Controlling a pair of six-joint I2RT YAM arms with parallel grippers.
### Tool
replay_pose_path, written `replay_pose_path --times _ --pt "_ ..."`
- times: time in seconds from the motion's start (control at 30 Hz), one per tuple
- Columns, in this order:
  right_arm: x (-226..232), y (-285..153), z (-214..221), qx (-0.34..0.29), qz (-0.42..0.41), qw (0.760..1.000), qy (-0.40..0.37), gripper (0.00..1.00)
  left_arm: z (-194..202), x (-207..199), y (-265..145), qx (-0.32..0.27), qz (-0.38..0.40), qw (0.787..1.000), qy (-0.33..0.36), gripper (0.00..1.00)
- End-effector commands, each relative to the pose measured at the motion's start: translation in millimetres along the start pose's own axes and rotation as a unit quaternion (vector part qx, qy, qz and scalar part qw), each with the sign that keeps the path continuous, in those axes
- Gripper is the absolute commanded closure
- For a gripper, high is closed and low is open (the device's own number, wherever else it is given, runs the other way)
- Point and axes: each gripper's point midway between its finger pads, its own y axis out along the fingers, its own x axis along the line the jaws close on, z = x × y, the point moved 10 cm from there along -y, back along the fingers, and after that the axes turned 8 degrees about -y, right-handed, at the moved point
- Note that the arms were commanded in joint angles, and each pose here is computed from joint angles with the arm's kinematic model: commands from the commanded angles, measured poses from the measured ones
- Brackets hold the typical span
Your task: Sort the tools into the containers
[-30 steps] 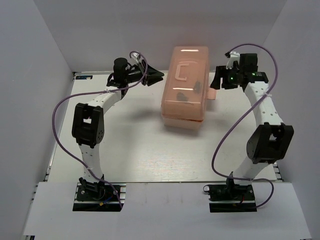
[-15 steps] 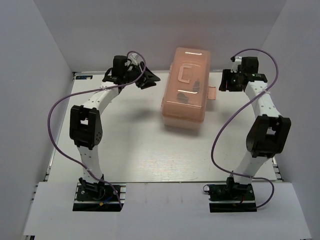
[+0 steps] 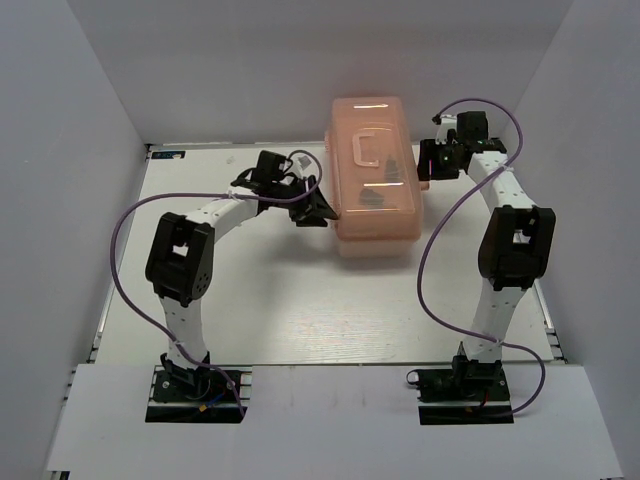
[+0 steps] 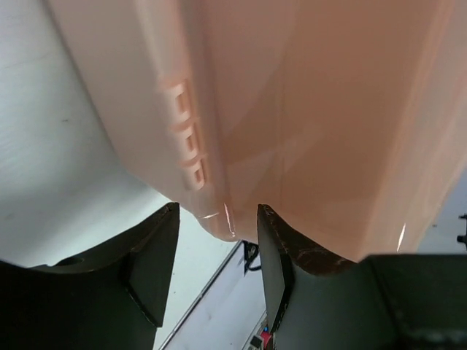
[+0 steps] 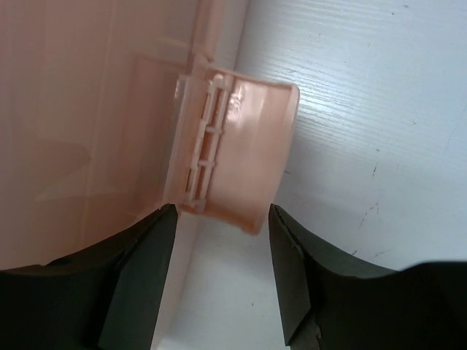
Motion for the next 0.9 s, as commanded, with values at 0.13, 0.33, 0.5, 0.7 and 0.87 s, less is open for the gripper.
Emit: replay_pose_path --times 0.13,0.33,0.5,0.7,0.87 --pt "26 -15 -28 -0.054 -0.039 0.997 -0.034 0.4 13 -36 14 0.037 0.034 0.997 0.061 0.43" --pt "27 -35 -18 -0.053 -0.013 0.998 -0.031 0.4 16 -17 -24 -0.055 -0.048 0.997 -0.007 0.43" --pt "47 -48 23 -0.032 -0.057 0.997 -0.036 0.4 19 -20 -61 -0.134 -0.097 0.986 -0.021 0.43" --pt "57 -53 31 -0.023 -0.073 0.997 -0.027 0.4 22 -32 -93 -0.189 -0.104 0.976 -0.014 0.43" --pt "54 -56 22 -0.023 -0.061 0.997 -0.028 0.4 31 -30 -98 -0.181 -0.107 0.978 -0.012 0.43"
